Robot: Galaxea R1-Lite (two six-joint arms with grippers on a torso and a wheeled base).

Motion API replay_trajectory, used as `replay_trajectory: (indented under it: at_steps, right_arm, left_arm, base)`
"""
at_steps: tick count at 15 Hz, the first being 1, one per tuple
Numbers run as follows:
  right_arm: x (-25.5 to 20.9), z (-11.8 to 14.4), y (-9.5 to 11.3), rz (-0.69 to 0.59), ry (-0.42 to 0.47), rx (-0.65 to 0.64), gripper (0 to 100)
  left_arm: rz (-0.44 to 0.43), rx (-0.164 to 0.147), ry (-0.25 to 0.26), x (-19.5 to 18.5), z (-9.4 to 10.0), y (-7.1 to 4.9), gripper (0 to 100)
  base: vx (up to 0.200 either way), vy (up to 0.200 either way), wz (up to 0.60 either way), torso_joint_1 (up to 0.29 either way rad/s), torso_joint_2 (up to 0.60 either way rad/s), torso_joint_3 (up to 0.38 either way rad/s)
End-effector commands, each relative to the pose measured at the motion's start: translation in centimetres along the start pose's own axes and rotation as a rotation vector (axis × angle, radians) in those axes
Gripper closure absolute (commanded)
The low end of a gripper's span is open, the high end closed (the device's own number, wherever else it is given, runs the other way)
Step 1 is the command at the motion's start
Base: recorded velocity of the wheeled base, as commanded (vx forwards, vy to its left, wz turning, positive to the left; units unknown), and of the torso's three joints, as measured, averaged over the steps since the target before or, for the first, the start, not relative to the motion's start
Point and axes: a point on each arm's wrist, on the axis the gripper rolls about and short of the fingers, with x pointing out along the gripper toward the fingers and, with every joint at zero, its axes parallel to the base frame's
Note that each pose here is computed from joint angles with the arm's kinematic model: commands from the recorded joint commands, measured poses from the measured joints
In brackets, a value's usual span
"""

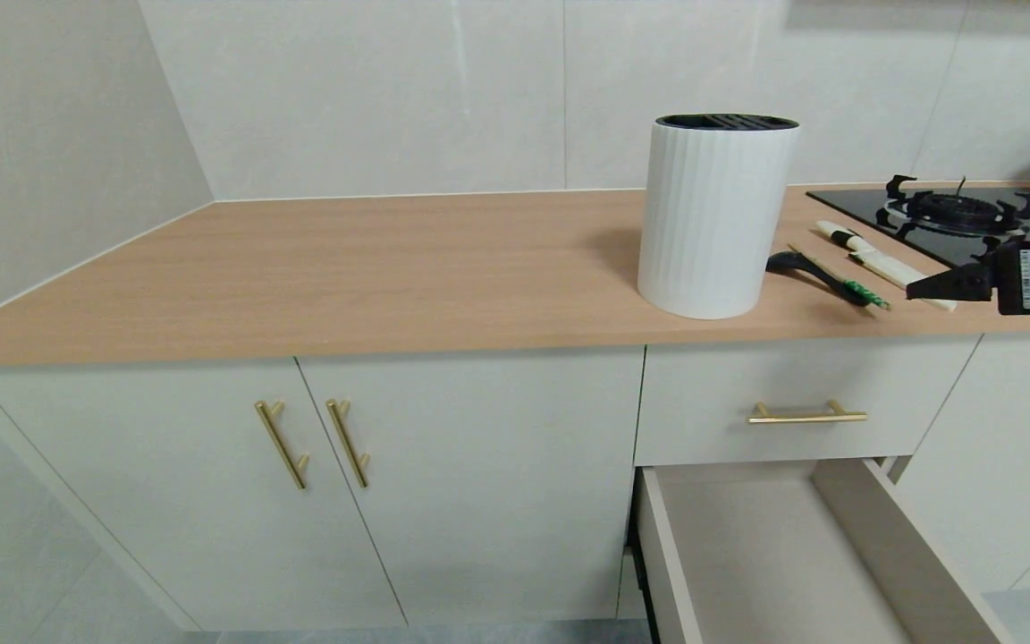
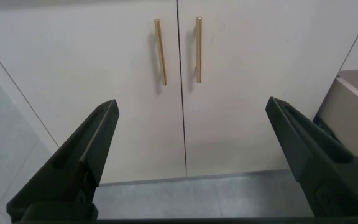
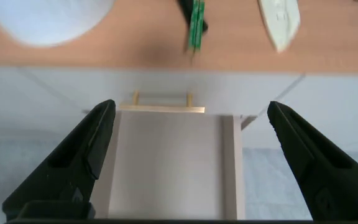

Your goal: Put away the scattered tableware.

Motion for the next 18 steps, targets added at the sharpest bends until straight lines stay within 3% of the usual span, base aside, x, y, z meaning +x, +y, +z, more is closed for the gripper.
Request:
replay_trajectory:
  at_steps: [1, 6, 18]
  right_arm:
    - [5.1, 0.2, -0.3, 0.003, 0.094, 0.031, 0]
    - [9.3, 0.5, -0.5, -0.003, 0.129, 0.135, 0]
    - [10.5, 0.8, -0.6, -0.003, 0.085, 0.165, 0]
  left_arm:
    - [0.0, 0.001, -0.001, 0.0, 0.0, 0.0, 0]
    - [0.0, 0.001, -0.001, 0.0, 0.0, 0.0, 0]
    - [0.0, 0.001, -0.001, 0.0, 0.0, 0.0, 0]
  base:
    - [0.0, 0.0, 0.0, 0.0, 0.0, 0.0]
    - [0.0, 0.0, 0.0, 0.0, 0.0, 0.0]
    - [0.0, 0.0, 0.0, 0.0, 0.0, 0.0]
